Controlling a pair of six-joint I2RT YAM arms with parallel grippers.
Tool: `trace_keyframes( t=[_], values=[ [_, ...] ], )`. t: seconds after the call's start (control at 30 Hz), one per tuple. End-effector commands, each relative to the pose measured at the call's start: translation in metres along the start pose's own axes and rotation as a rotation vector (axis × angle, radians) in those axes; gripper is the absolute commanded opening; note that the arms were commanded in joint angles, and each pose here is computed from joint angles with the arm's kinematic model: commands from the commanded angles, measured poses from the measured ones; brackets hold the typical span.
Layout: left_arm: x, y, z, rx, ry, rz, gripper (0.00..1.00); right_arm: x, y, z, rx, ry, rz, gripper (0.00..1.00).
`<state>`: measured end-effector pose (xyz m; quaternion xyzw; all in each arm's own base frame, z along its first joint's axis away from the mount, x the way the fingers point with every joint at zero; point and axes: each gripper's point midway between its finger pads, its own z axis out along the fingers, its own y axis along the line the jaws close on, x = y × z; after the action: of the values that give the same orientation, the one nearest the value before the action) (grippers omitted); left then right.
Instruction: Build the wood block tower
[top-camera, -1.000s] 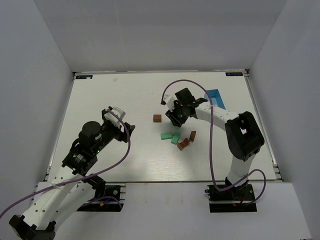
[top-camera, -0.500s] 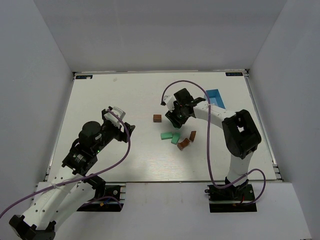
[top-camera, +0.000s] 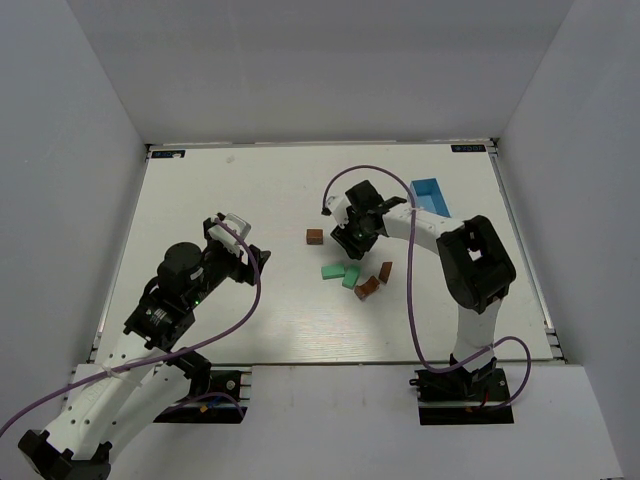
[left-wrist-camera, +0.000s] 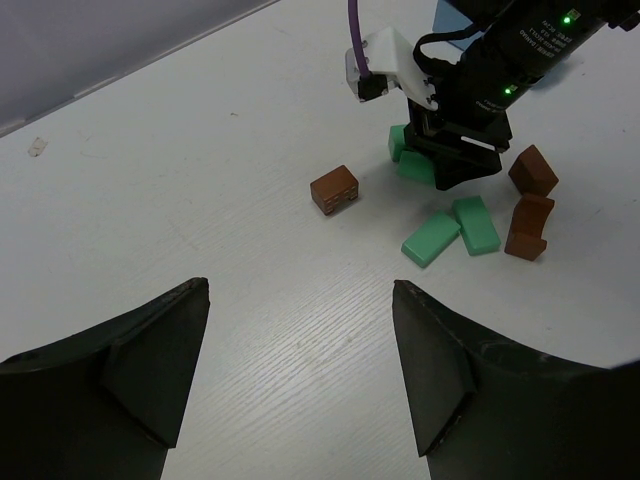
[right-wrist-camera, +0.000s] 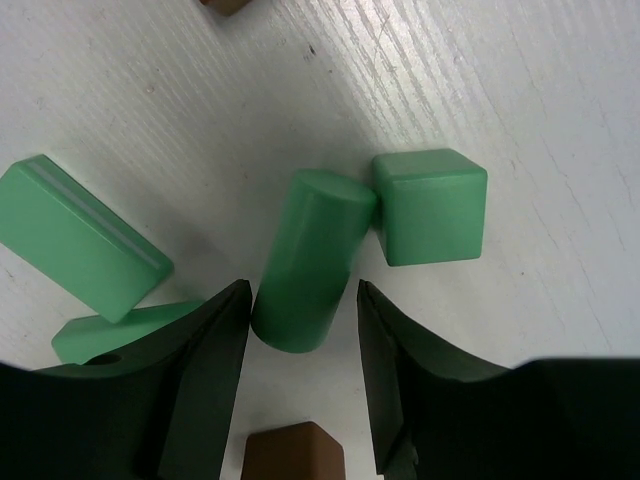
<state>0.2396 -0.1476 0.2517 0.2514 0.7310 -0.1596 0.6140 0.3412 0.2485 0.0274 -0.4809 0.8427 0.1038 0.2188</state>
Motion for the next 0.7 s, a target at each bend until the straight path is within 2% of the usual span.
trace_keyframes(
  t=[0.0, 0.1, 0.2, 0.27, 0.37, 0.5, 0.53, 0.6, 0.67],
  values=[
    [-0.006, -0.001, -0.001, 0.008, -0.017, 0.002, 0.84, -0.012, -0.005, -0.002, 0.022, -0.018, -0.003, 0.53],
    [-0.006, -0.001, -0.001, 0.008, -0.017, 0.002, 0.84, -0.011, -0.003, -0.001, 0.017, -0.015, -0.004, 0.47],
    [-0.004, -0.001, 0.0, 0.009, -0.008, 0.001, 0.84, -0.01, -0.003, -0.002, 0.011, -0.016, -0.007, 0.37],
    [-0.004, -0.001, 0.0, 0.009, -0.008, 0.001, 0.84, -0.013, 0.0, -0.006, 0.001, -0.025, -0.011, 0.26],
    [-0.004, -0.001, 0.0, 0.009, -0.008, 0.001, 0.85, -0.015, 0.002, -0.013, -0.01, -0.041, -0.017, 0.14],
    [-0.004, -0.01, 0.004, 0.059, -0.016, -0.021, 0.92, -0.021, 0.005, -0.026, -0.023, -0.081, -0.035, 0.08],
    [-0.004, -0.011, 0.004, 0.059, -0.016, -0.042, 0.99, -0.025, 0.007, -0.032, -0.029, -0.098, -0.041, 0.08],
    [-0.013, -0.013, 0.007, 0.058, -0.047, -0.096, 0.99, -0.03, 0.007, -0.042, -0.021, -0.133, -0.055, 0.06],
    [-0.007, -0.018, 0.014, 0.074, -0.025, -0.175, 0.99, -0.038, 0.007, -0.057, -0.015, -0.18, -0.074, 0.06]
  ],
)
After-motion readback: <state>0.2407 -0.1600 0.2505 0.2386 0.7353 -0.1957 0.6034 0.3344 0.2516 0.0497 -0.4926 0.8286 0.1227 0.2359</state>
